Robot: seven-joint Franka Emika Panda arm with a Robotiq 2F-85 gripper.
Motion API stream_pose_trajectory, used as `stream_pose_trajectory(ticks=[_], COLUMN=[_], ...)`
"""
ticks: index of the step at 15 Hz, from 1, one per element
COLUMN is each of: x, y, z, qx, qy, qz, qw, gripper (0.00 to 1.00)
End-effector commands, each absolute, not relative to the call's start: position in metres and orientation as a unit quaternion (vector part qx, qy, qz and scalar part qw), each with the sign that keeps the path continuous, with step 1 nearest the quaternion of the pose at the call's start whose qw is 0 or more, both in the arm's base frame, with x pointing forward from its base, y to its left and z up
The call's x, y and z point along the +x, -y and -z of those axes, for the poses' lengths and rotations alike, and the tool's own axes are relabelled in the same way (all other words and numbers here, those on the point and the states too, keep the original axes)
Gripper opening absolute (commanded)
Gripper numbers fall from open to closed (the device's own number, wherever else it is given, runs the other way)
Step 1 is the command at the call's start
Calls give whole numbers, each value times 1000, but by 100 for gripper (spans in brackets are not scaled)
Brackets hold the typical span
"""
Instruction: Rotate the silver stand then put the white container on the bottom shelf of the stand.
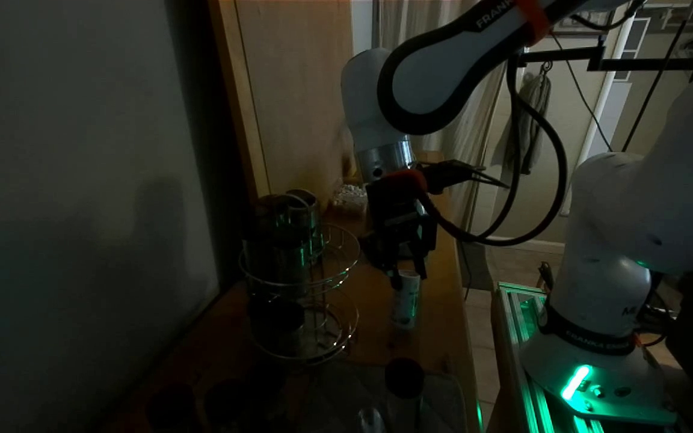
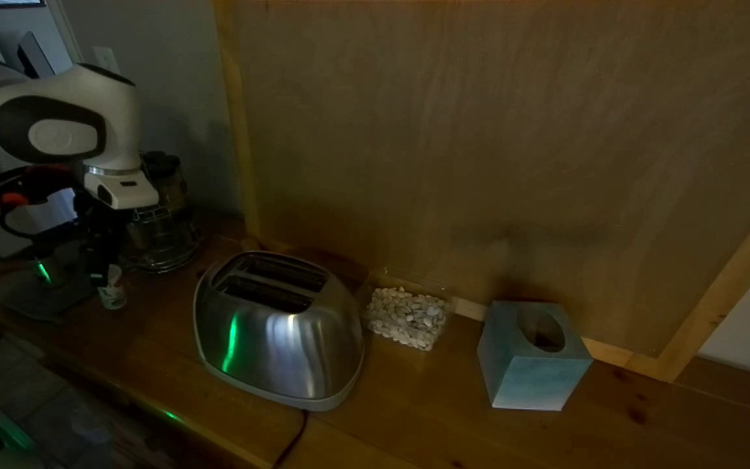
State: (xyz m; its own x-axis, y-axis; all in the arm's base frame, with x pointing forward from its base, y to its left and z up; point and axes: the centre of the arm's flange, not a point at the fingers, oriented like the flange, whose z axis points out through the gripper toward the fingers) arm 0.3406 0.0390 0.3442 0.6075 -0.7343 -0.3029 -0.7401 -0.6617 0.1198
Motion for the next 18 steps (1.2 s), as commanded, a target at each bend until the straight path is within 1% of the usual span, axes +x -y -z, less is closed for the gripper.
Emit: stream_pose_trajectory(ticks=[1,4,5,6,10,11,12,18], x=[330,325,325,332,332,337,343,352], y=[-34,-25,-25,-29,-27,-19,-4,43], z=[-344,-346,-347,-340,-340,-341,-339,-344], qx=[-878,-860,-862,-870,-867,-852,-829,-759], qy=[-442,-470,-469,-453,-460,-481,-520,-599], qz=[-181,-197,-190,-193,-194,-207,-201,-227], qw=[1,-1,-12,-7,-8,9,26,116], gripper=[24,24,24,49,49,24,24,24])
